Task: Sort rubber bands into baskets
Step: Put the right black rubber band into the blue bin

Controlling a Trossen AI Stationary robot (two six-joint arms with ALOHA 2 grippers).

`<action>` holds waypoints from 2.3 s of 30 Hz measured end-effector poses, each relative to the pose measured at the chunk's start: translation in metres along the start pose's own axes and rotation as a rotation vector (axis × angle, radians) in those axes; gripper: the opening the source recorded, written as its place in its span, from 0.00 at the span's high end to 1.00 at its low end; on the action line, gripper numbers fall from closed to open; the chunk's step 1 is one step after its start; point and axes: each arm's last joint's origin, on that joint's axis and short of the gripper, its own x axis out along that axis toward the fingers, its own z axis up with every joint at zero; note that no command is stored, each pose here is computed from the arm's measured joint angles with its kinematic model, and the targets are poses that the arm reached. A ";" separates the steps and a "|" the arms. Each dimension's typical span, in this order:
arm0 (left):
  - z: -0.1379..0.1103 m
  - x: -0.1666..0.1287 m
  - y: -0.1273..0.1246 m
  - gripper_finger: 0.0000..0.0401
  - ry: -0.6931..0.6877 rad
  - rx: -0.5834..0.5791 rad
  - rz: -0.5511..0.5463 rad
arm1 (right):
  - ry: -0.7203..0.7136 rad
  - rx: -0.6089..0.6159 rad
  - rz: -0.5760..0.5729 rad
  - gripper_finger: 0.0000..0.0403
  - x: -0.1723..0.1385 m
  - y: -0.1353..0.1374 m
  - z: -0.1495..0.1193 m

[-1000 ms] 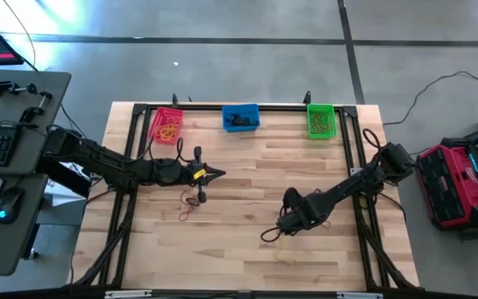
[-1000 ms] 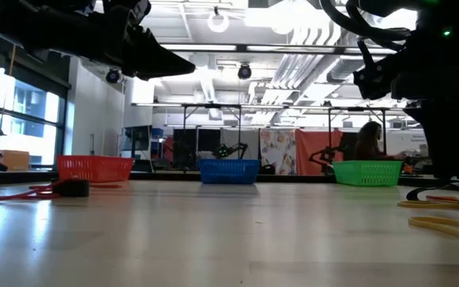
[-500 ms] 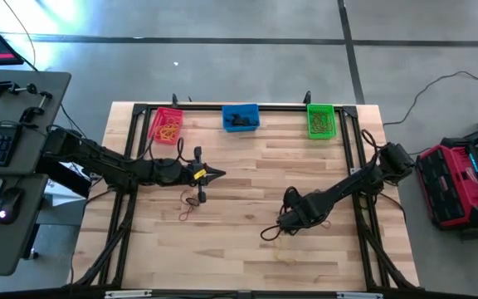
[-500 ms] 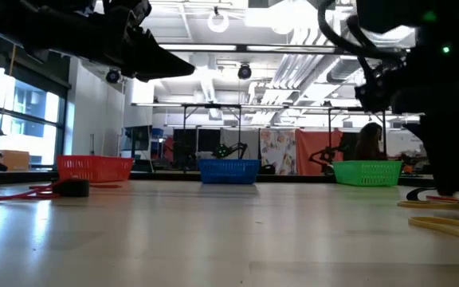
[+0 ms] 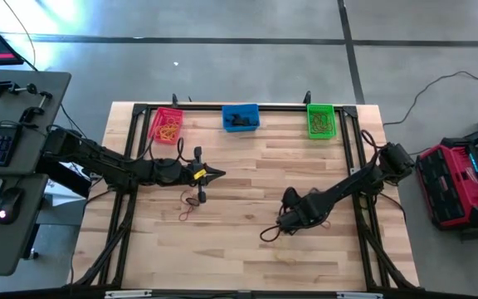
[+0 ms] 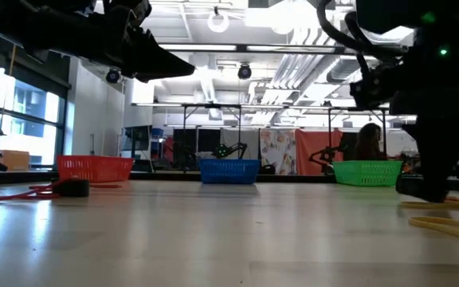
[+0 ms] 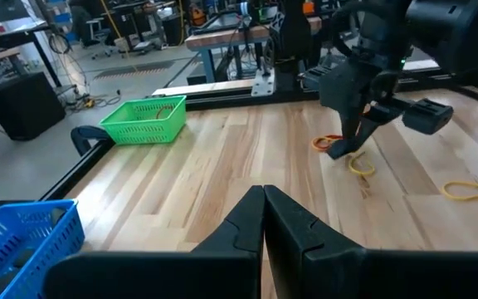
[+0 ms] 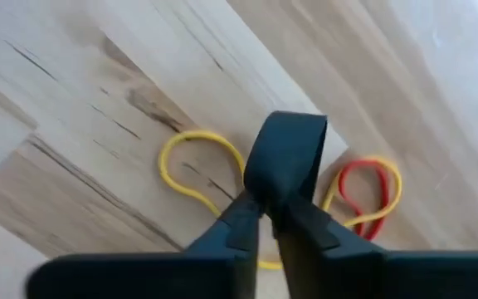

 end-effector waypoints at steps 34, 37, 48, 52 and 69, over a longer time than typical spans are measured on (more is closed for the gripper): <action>-0.034 -0.026 0.003 1.00 -0.136 -0.107 -0.054 | -0.690 -0.087 0.183 1.00 -0.021 -0.095 0.229; -0.034 -0.026 0.003 1.00 -0.136 -0.107 -0.054 | -0.708 -0.072 0.209 1.00 -0.019 -0.117 0.243; -0.034 -0.026 0.003 1.00 -0.135 -0.106 -0.054 | -0.668 -0.045 0.251 1.00 -0.001 -0.155 0.280; -0.034 -0.026 0.003 1.00 -0.136 -0.106 -0.054 | -0.582 -0.085 0.217 1.00 0.001 -0.154 0.301; -0.034 -0.026 0.003 1.00 -0.130 -0.112 -0.055 | -0.302 -0.062 0.134 1.00 0.028 -0.162 0.355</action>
